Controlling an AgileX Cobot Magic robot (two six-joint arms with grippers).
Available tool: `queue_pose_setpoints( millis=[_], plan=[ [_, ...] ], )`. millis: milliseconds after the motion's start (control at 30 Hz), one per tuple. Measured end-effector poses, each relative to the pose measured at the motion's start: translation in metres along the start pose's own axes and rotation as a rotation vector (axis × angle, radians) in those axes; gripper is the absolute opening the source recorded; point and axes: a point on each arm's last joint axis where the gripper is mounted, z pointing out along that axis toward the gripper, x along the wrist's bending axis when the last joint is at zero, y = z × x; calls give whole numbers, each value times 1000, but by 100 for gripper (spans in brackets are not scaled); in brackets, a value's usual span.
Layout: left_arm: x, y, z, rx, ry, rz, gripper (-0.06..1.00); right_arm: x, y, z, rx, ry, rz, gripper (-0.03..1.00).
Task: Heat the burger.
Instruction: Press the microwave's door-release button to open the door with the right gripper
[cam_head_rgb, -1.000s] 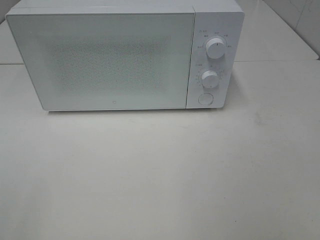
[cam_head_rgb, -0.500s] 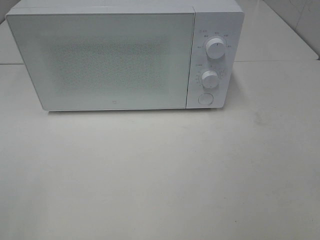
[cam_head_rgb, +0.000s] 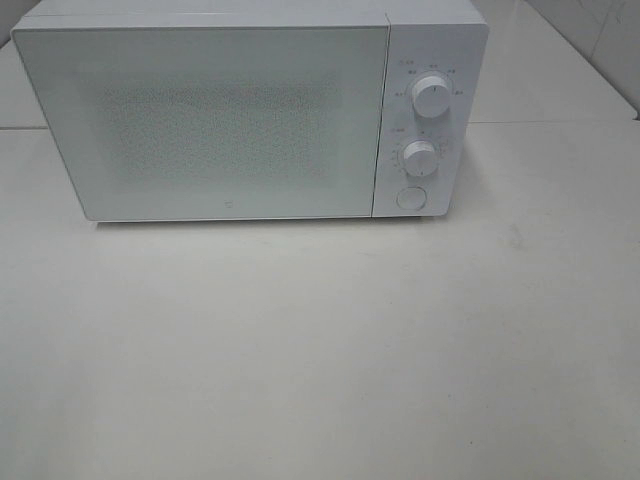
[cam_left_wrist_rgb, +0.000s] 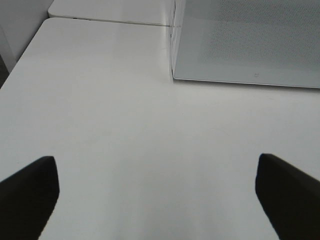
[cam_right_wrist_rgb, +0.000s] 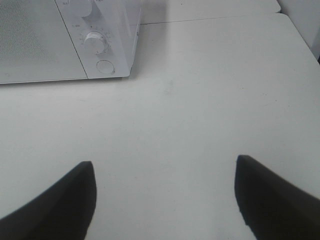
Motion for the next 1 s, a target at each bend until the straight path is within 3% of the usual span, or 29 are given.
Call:
queue_pose_setpoints(
  millis=[167, 567, 1000],
  plan=[
    [0, 0, 0, 0, 0, 0, 99, 0, 1, 0, -10, 3, 1, 75],
    [0, 0, 0, 0, 0, 0, 99, 3, 36, 13, -173, 22, 8, 75],
    [0, 0, 0, 0, 0, 0, 99, 4, 58, 75, -200, 17, 13, 75]
  ],
)
